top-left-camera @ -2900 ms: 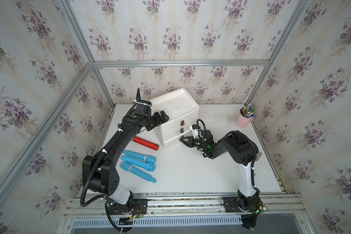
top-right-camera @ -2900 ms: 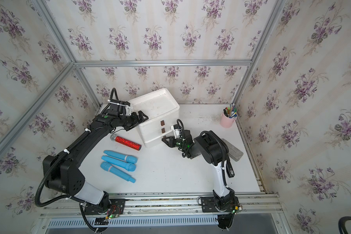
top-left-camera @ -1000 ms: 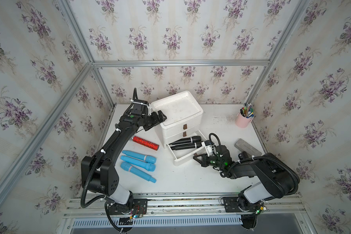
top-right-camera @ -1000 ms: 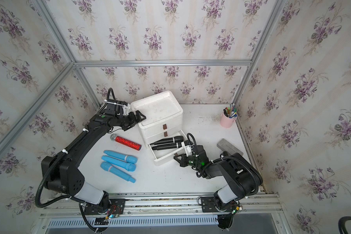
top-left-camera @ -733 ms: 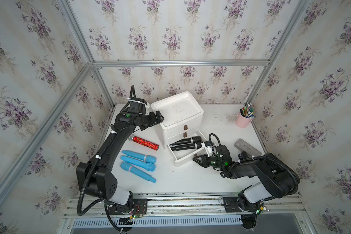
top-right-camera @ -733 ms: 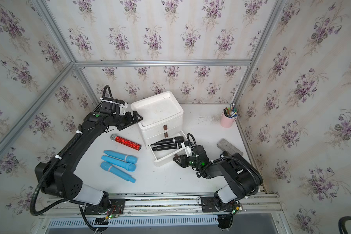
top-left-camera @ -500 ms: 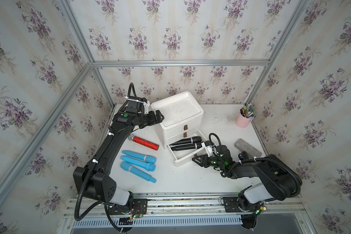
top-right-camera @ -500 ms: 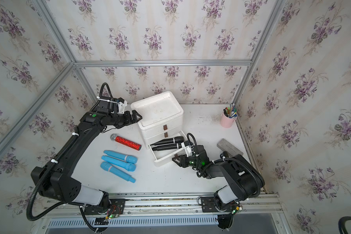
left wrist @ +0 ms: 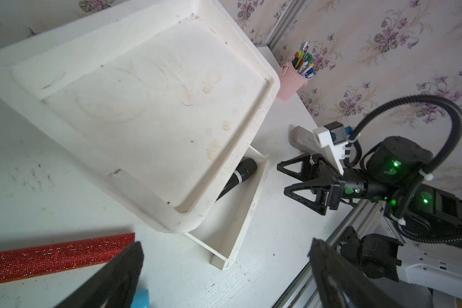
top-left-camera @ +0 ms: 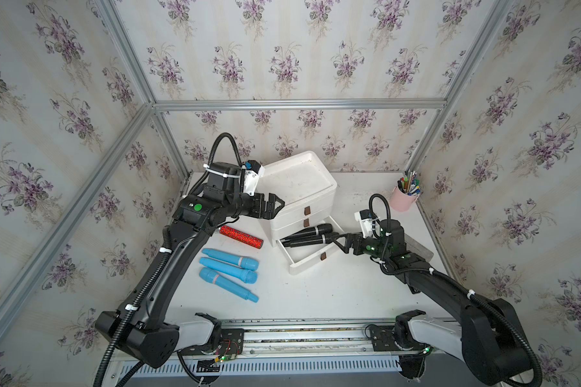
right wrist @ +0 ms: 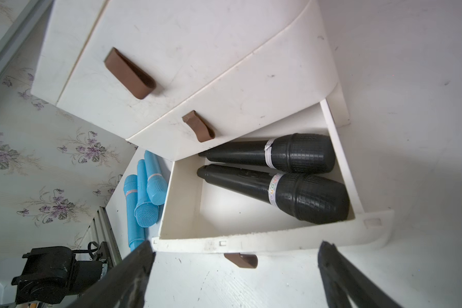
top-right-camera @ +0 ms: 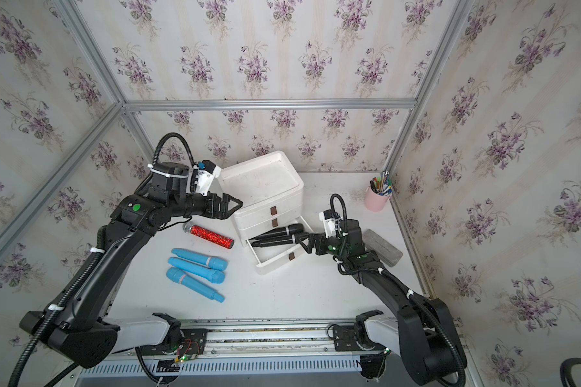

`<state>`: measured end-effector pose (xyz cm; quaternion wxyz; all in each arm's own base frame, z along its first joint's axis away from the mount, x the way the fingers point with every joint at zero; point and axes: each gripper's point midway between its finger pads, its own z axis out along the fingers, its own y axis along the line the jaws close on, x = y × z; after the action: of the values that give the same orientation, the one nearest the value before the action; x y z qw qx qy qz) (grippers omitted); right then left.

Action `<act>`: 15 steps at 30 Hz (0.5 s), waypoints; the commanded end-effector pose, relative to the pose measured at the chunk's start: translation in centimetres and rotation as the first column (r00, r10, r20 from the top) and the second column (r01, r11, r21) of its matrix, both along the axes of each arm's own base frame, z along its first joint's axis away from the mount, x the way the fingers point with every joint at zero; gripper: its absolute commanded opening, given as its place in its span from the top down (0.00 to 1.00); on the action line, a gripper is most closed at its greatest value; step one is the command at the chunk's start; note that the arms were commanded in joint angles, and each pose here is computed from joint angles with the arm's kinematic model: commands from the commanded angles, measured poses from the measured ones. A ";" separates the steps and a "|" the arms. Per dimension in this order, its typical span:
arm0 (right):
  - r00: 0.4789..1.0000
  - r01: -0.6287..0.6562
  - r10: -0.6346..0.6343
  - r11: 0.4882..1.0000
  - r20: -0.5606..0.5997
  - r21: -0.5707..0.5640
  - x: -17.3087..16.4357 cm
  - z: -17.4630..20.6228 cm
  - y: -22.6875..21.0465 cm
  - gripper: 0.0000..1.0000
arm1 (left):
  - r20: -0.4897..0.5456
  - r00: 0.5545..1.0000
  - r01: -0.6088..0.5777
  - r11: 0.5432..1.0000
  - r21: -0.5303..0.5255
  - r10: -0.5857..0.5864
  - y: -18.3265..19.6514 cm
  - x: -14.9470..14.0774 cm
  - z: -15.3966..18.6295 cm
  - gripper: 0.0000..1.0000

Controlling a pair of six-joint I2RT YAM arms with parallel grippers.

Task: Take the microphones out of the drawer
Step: Open the drawer in the storage box, then adjust the drawer in the storage box.

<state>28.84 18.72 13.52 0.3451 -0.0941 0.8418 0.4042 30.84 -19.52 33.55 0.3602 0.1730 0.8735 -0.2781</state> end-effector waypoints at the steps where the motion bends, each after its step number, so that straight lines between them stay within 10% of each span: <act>1: 0.999 -0.021 0.021 1.000 -0.042 0.015 -0.7 -1.2 0.3 0.06 | -0.012 0.996 0.088 0.996 0.033 -0.088 -2.0 -0.9 -1.2 0.01; 15: 0.985 0.082 -0.088 0.996 -0.151 -0.042 -2.3 -4.6 -0.1 0.09 | -0.130 0.971 0.210 0.974 0.082 -0.199 -10.6 0.8 -8.6 0.01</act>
<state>25.39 19.16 9.19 0.2849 -0.0670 0.8690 0.3989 30.49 -29.19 24.54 0.2473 0.2652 0.8902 -0.2759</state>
